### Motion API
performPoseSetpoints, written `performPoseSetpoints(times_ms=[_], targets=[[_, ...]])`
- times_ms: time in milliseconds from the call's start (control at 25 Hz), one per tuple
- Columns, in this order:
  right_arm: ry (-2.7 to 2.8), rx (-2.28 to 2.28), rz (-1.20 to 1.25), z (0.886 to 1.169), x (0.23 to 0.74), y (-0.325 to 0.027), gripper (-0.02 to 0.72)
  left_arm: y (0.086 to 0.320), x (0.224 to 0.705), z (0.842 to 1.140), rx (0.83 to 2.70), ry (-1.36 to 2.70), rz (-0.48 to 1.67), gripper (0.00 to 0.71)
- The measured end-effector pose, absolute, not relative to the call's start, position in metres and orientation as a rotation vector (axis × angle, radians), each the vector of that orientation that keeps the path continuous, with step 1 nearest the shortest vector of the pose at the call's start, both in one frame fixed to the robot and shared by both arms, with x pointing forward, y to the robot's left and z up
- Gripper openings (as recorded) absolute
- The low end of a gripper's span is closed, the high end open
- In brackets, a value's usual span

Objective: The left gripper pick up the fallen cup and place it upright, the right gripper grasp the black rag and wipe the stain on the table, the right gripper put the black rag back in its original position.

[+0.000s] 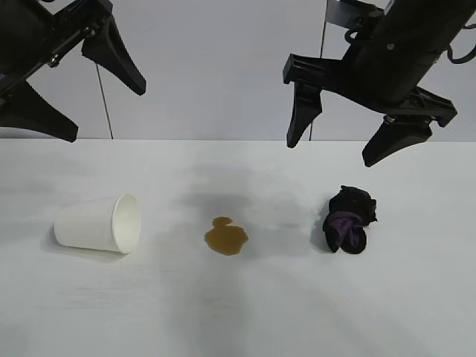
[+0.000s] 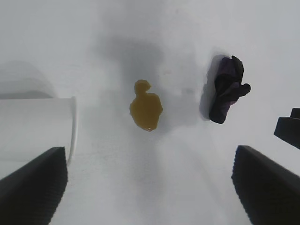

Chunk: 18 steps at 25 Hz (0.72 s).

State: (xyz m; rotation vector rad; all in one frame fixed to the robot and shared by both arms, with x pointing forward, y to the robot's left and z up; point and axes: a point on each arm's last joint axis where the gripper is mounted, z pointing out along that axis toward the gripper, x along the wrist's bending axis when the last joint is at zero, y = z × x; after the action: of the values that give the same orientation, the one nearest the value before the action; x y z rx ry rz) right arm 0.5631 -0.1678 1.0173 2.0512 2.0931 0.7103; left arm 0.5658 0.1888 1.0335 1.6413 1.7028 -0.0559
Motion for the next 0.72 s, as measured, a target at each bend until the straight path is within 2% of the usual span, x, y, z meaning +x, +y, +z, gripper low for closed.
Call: performPoseSetpoints(times_ms=[280,400,520,600,720], targets=[[2.094,2.046,0.707,1.017,0.563,-0.168,0.622,0.19,0.567,1.035,1.672,1.676,-0.025,0.684],[2.095,2.044,0.706,1.017,0.563,-0.168,0.622,0.188,0.569,1.039,1.951,1.514,0.024,0.668],[2.095,2.044,0.706,1.017,0.563,-0.168,0.622,0.183,0.567,1.035,2.363,1.199,0.091,0.663],[2.095,2.044,0.706,1.017,0.563,-0.168,0.622,0.179,0.566,1.031,2.576,0.942,0.155,0.663],[2.095,2.043,0.705,1.017,0.563,-0.168,0.622,0.172,0.563,1.026,2.776,0.556,0.245,0.663]])
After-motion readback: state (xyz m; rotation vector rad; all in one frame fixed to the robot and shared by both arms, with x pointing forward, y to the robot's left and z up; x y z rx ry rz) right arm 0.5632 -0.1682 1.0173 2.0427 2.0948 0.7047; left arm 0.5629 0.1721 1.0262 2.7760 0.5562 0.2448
